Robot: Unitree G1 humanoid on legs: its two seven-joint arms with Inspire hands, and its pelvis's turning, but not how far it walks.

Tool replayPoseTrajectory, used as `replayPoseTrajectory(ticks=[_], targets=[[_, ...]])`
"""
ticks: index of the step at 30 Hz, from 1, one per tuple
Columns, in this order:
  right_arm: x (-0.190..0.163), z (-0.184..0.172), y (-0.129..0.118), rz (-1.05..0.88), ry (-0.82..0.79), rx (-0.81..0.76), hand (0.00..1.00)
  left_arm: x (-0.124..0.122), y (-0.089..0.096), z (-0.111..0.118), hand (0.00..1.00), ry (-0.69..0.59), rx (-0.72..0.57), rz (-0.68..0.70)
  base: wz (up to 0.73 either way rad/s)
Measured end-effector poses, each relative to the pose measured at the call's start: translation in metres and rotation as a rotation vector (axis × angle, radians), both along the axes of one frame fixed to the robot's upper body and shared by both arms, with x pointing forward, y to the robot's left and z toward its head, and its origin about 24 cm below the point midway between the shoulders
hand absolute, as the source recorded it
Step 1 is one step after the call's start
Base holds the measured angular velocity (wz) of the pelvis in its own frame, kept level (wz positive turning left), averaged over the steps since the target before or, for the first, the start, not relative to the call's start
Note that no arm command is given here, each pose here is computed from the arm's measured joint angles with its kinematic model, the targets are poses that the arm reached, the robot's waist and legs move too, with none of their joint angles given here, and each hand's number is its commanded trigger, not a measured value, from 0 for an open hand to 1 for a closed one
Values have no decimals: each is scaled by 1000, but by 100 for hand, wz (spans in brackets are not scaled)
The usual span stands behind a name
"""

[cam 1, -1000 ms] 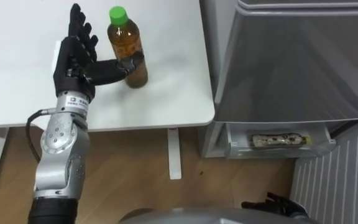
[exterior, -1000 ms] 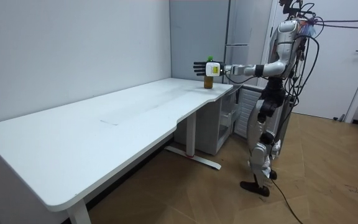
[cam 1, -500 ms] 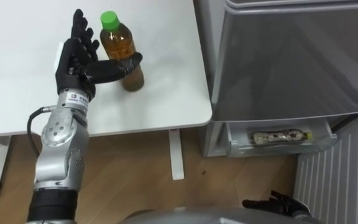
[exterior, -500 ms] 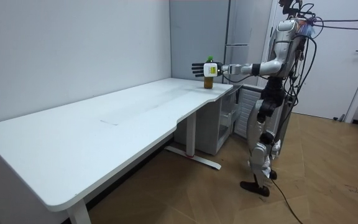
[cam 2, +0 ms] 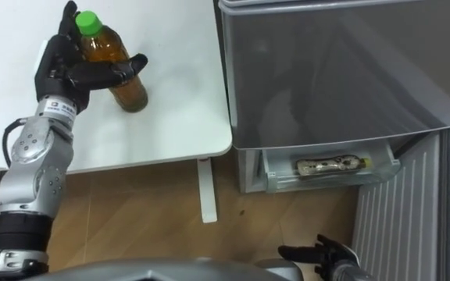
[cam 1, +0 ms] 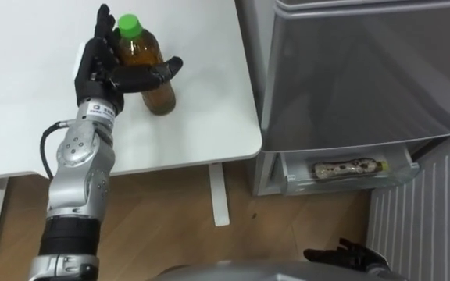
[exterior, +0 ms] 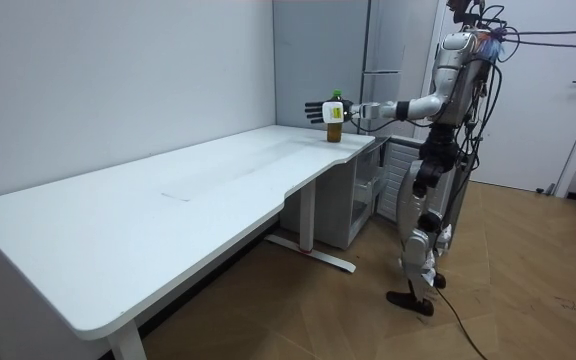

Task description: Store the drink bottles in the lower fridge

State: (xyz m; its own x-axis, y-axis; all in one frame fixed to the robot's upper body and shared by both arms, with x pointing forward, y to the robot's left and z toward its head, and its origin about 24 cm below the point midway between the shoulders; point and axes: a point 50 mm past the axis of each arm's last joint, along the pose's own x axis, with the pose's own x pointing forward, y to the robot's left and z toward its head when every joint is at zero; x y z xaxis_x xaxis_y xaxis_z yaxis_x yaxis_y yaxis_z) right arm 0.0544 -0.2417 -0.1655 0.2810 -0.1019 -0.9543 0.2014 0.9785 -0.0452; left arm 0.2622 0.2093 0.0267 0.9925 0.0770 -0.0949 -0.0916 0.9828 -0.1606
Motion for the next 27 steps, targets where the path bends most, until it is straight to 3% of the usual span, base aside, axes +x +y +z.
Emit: replayPoseTrajectory(ticks=[5,7,8,9,11,27], targets=[[0,0,0,0,-1,-1,0,0,0,-2,0,8,0,1,-4],[1,0,0,0,-1,-2,0,0,0,-3,50,15,-1,2,0],[1,0,0,-1,4,-4,0,0,1,-4,59,22,-1,3,0],[1,0,0,-3,7,-7,0,0,1,-5,76,27,-2,2,0],[1,0,0,-7,16,-11,0,0,1,-7,99,39,-3,3,0],[3,0,1,-8,16,-20,0,0,2,-10,100,81,6,-6,0]])
